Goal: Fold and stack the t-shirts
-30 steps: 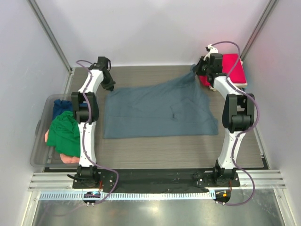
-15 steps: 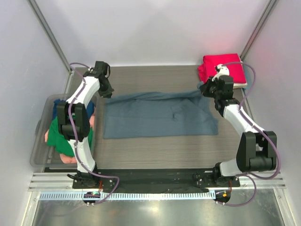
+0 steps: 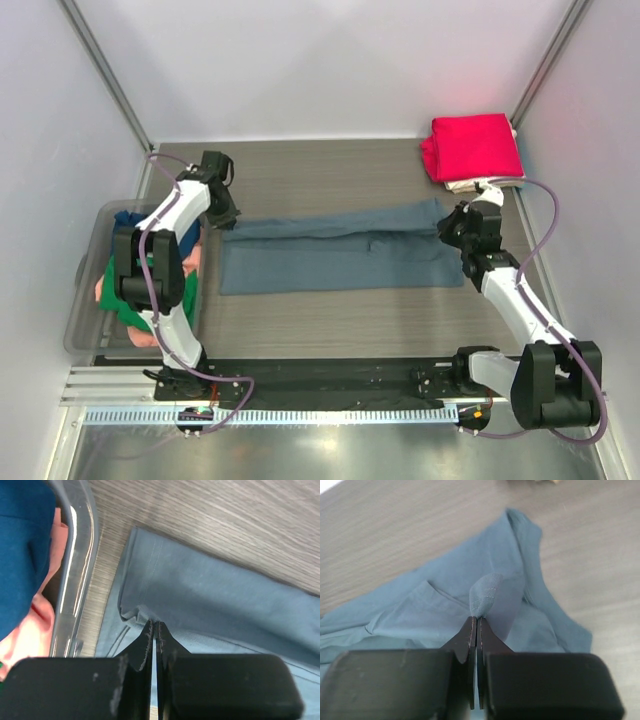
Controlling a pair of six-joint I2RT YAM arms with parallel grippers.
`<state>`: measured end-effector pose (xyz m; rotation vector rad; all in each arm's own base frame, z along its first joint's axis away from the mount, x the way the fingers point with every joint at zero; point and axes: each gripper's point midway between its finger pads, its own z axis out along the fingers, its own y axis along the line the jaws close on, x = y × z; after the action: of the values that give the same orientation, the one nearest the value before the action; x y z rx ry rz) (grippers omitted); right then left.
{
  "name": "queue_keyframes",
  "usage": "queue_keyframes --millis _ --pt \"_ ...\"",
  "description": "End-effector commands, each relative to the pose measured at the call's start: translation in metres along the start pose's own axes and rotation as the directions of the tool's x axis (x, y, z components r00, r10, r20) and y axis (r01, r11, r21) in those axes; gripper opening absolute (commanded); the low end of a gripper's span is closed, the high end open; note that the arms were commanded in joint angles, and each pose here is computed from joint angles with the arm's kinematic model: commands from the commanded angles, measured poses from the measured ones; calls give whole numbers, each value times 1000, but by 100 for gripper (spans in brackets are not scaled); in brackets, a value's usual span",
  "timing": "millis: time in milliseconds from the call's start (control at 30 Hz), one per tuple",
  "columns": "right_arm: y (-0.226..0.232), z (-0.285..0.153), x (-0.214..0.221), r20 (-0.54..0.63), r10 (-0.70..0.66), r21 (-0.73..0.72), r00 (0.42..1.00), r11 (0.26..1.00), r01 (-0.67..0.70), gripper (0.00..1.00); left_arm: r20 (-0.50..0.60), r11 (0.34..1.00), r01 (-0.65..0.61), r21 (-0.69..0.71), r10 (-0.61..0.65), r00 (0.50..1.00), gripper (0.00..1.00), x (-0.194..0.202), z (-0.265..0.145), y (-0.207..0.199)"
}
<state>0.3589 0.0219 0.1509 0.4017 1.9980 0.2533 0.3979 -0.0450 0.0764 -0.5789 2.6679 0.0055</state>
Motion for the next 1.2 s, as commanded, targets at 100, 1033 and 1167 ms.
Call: queue_keyframes --millis 100,1033,1167 --pt "-38 -17 35 -32 153 193 988 971 -144 32 88 999 -6 40 3 996 14 -6 -32 0" --pt "-3 92 126 -422 222 274 879 955 -110 78 -92 976 -199 87 207 974 55 82 43 -78" --pt "13 150 123 -531 146 240 835 971 -17 76 -143 977 -194 88 205 968 55 118 34 -67"
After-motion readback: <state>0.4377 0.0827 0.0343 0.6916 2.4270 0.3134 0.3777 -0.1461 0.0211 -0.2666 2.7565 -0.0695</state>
